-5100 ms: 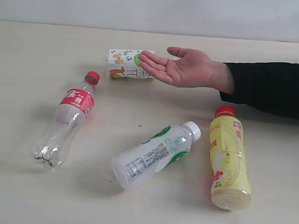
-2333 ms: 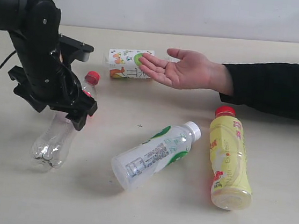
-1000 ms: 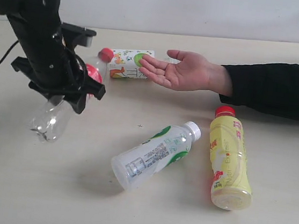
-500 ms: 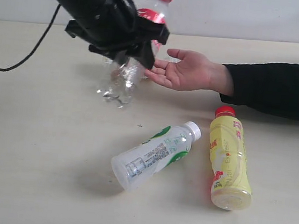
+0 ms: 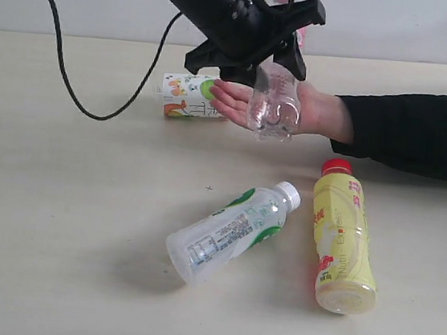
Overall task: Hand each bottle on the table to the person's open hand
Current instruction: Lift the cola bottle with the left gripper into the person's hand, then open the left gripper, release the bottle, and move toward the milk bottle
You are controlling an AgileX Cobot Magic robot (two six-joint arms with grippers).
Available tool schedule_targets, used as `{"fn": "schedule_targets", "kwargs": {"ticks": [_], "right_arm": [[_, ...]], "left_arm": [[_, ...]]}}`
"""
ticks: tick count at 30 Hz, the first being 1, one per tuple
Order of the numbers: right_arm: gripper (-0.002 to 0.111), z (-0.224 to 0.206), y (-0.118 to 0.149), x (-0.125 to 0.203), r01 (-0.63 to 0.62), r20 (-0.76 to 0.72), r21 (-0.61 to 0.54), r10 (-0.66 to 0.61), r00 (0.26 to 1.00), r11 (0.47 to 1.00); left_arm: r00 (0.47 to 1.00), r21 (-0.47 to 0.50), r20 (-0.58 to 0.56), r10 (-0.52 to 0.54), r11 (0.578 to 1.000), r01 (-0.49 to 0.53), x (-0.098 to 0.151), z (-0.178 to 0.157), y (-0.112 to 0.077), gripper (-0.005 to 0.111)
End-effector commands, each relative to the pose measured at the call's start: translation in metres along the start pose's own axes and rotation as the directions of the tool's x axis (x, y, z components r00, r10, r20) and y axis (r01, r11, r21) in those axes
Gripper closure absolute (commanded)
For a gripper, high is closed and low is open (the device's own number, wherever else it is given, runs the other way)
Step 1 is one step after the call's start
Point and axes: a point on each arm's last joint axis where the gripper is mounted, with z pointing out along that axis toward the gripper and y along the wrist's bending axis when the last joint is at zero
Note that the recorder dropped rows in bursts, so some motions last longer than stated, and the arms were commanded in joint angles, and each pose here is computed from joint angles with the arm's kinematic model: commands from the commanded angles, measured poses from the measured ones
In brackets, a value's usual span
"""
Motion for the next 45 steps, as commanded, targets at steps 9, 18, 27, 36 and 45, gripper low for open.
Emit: {"fn": "schedule_targets", "kwargs": {"ticks": [9,18,27,36,45], "right_arm": [[0.108,0.0,0.0,0.001,0.002,0.007,0.0,-0.002,1.0,1.0],[0.108,0.0,0.0,0.001,0.002,0.007,0.0,-0.002,1.0,1.0],[0.108,0.0,0.0,0.001,0.002,0.007,0.0,-0.002,1.0,1.0],[0.108,0.0,0.0,0.001,0.002,0.007,0.0,-0.002,1.0,1.0],[0.108,0.0,0.0,0.001,0.002,0.007,0.0,-0.002,1.0,1.0]], "left_arm": [[0.985,0.073,-0.004,-0.175,0.982,0.174,-0.011,0.026,0.023,0.075],[0.989,0.044,0.024,-0.148,0.988,0.147,-0.015,0.025,0.029,0.053],[0.991,0.036,0.025,-0.134,0.991,0.133,-0.015,0.025,0.03,0.02],[0.995,0.036,0.02,-0.101,0.994,0.101,-0.018,0.017,0.031,0.02],[1.0,0.041,-0.018,0.004,0.999,-0.004,-0.028,-0.029,0.039,0.021]]}}
